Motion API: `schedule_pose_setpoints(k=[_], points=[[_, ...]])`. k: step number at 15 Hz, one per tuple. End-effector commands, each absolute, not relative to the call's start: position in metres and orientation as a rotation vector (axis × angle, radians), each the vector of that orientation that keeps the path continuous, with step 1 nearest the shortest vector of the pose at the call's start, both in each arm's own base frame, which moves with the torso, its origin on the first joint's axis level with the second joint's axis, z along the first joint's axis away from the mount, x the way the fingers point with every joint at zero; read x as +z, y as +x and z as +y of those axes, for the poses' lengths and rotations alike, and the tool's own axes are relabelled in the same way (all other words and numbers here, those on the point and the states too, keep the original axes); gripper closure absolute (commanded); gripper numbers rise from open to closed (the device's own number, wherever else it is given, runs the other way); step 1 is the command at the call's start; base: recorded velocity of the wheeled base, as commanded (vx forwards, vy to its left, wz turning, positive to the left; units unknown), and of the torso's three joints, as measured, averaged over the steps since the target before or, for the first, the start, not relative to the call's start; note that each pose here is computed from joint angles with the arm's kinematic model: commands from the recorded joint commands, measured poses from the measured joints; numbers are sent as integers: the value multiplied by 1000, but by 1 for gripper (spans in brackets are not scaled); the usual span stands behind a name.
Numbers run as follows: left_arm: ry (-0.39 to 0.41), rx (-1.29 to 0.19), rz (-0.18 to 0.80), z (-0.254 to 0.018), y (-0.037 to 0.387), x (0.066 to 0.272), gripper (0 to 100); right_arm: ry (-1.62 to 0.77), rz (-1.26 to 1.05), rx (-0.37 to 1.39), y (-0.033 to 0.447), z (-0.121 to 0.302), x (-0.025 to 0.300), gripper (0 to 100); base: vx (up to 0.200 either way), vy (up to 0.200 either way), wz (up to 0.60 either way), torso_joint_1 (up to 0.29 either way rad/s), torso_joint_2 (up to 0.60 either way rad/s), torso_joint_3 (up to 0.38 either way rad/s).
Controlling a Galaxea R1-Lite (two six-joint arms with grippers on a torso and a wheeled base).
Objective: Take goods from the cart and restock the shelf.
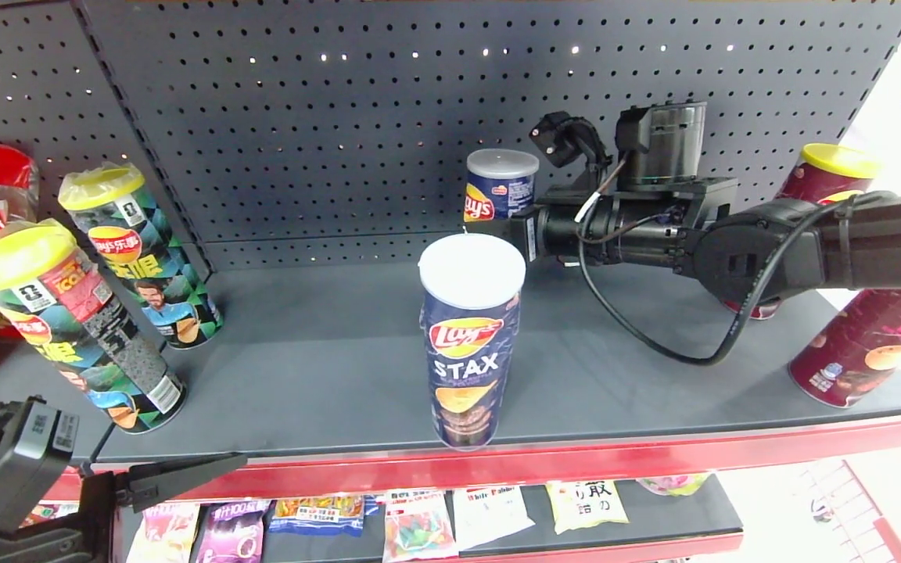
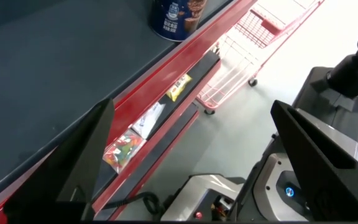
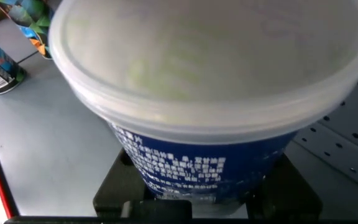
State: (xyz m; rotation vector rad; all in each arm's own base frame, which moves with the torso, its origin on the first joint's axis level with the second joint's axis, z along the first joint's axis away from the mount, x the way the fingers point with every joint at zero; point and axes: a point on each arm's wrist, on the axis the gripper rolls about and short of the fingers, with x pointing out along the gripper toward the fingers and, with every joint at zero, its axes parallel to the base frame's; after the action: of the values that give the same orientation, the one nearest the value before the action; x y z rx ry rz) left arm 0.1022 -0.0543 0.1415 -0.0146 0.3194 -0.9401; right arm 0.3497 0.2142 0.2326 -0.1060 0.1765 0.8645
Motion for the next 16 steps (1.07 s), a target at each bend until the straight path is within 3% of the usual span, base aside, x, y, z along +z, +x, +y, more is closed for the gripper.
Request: schedule_pose_setpoints(k=[1, 8, 16], points=[[-16, -940, 327, -55, 103, 141, 0, -107, 175, 867, 349, 215, 233, 0, 0, 0, 0, 0, 0, 0], [-18, -942, 333, -55, 104, 140, 0, -106, 168, 880, 340, 218, 238, 0, 0, 0, 0, 0, 0, 0], [-18, -941, 335, -56, 107, 142, 0, -111, 199, 851, 303, 194, 243, 0, 0, 0, 0, 0, 0, 0]])
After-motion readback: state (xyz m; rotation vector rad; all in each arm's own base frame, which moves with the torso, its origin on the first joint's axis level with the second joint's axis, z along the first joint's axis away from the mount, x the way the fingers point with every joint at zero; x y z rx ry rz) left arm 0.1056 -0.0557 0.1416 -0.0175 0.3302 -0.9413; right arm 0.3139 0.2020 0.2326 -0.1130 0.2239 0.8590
